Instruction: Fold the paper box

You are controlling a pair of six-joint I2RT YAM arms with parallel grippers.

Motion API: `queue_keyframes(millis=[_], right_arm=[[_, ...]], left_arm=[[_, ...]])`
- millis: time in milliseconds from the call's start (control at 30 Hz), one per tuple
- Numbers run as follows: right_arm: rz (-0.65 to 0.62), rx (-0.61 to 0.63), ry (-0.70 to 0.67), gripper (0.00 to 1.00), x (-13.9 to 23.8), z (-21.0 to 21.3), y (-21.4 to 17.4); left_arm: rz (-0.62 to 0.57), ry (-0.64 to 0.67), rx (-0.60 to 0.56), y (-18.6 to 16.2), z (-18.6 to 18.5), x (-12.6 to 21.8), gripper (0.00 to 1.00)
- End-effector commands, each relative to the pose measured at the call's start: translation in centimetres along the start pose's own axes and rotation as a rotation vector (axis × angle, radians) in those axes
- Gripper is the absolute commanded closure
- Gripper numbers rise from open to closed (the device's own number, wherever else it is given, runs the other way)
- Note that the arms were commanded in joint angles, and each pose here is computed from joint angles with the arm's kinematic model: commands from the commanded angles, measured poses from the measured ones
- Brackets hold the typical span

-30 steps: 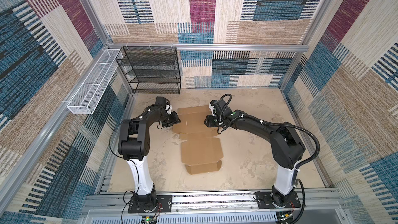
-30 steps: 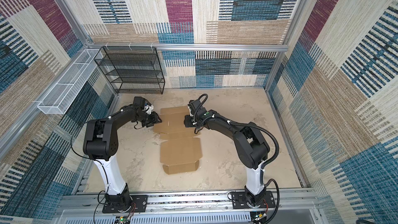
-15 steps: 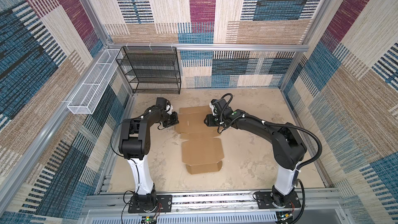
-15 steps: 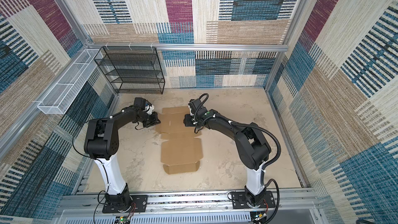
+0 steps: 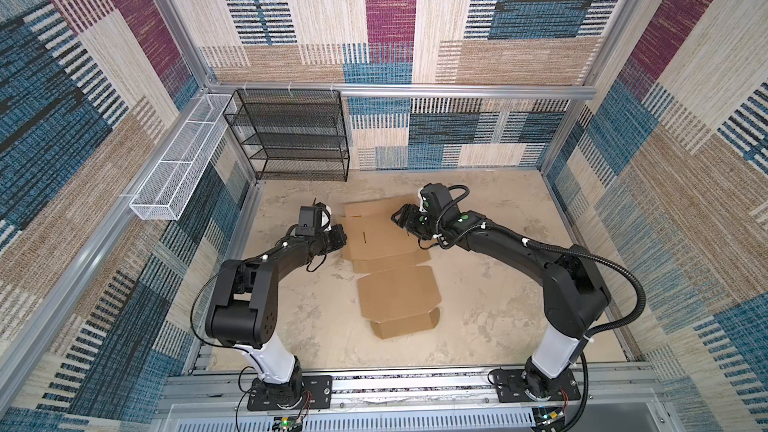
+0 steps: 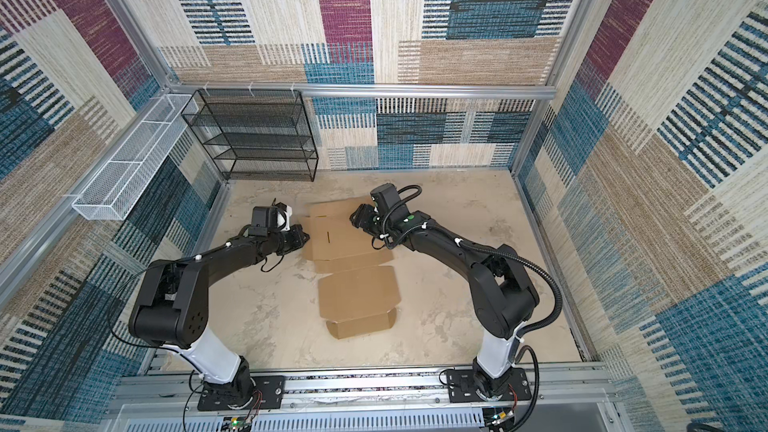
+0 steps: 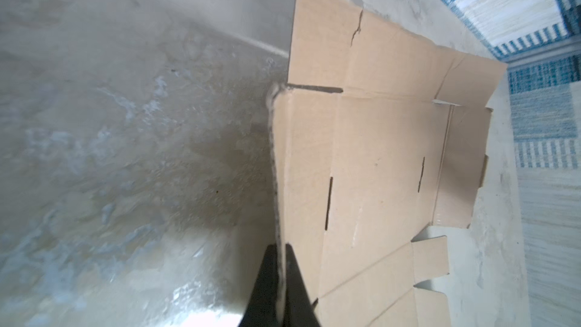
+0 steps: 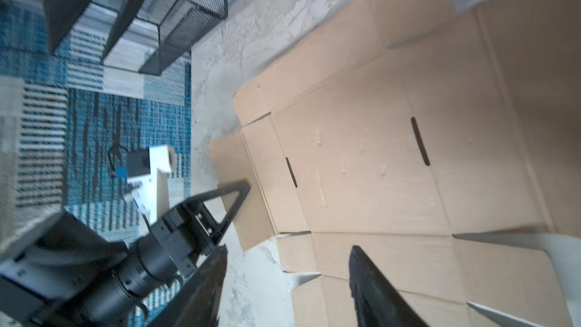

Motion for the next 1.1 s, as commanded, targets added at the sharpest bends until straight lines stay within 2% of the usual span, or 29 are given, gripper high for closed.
queue_keyframes(millis=[0, 167, 400, 800, 1067], right_arm=[[-0.029, -0.176, 0.067, 0.37, 0.2, 1.0, 1.2], [-0.026, -0.288, 0.092, 0.32, -1.2, 1.2, 2.1], [0.008, -0.35, 0.087, 0.24, -4.5, 1.6, 3.5], [-0.015, -0.441, 0.043, 0.26, -6.2, 1.8, 5.6], [-0.028, -0.492, 0.002, 0.28, -6.0, 1.7, 6.2]], left_arm=[[-0.174, -0.09, -0.029, 1.2, -1.8, 1.2, 1.0], [-0.255, -0.128, -0.06, 0.0, -2.4, 2.2, 1.0], [-0.286, -0.17, -0.094, -1.3, -2.5, 2.6, 1.0], [-0.332, -0.173, -0.198, -3.2, -3.4, 3.1, 1.0], [-0.42, -0.176, -0.306, -3.9, -4.6, 4.2, 1.0]])
Point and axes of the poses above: each gripper's point midway between its finger pads, its own x axis back along the fingers, its own z axis along the line the jaws close on, y = z × x, the point moved 7 cm from there along x, back along the fingers, and after that the axes turned 11 degrees about x, right-handed, at the moved point
